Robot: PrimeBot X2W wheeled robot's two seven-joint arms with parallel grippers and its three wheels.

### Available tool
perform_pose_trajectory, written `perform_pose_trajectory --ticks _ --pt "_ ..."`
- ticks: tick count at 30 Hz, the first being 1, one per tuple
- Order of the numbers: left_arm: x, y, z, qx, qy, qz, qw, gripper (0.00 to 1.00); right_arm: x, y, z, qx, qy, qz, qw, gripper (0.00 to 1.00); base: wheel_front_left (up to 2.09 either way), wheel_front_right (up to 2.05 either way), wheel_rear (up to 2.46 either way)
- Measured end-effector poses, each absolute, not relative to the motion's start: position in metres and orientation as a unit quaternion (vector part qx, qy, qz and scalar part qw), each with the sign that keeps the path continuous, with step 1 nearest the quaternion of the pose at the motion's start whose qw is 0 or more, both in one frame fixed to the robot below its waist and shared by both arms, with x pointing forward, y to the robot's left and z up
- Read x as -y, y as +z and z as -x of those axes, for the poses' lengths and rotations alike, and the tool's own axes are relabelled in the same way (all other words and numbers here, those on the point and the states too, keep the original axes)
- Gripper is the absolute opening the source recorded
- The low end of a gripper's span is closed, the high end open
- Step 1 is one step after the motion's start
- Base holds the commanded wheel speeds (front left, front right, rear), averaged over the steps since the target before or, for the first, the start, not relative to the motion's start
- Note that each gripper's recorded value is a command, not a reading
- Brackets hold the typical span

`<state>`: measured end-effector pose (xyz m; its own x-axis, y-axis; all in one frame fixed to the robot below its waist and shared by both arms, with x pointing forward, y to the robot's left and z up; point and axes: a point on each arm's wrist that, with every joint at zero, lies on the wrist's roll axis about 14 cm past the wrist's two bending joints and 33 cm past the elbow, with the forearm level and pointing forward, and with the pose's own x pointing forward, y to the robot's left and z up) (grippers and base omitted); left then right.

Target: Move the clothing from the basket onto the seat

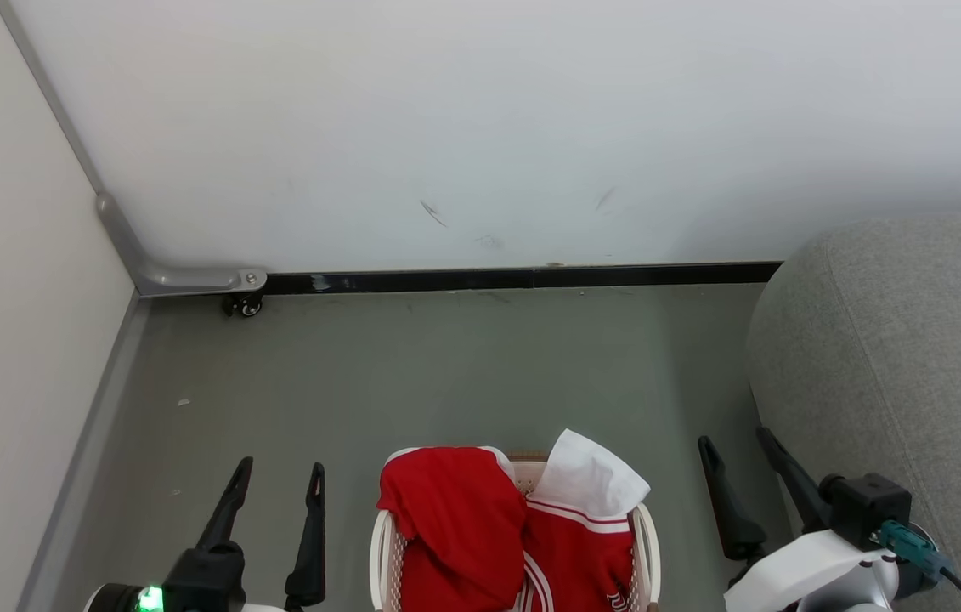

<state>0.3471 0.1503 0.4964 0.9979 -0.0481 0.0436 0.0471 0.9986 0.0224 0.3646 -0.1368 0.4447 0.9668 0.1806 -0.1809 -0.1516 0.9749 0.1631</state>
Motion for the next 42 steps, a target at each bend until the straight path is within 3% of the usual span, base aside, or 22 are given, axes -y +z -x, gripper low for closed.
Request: perform_pose_trajectory --ticks 42 --pt "-0.160 0.482 -0.346 0.000 -0.002 -0.009 1.000 1.00 0.139 0.442 -0.363 -0.102 0.077 -0.095 0.987 1.00 0.00 0.00 0.00"
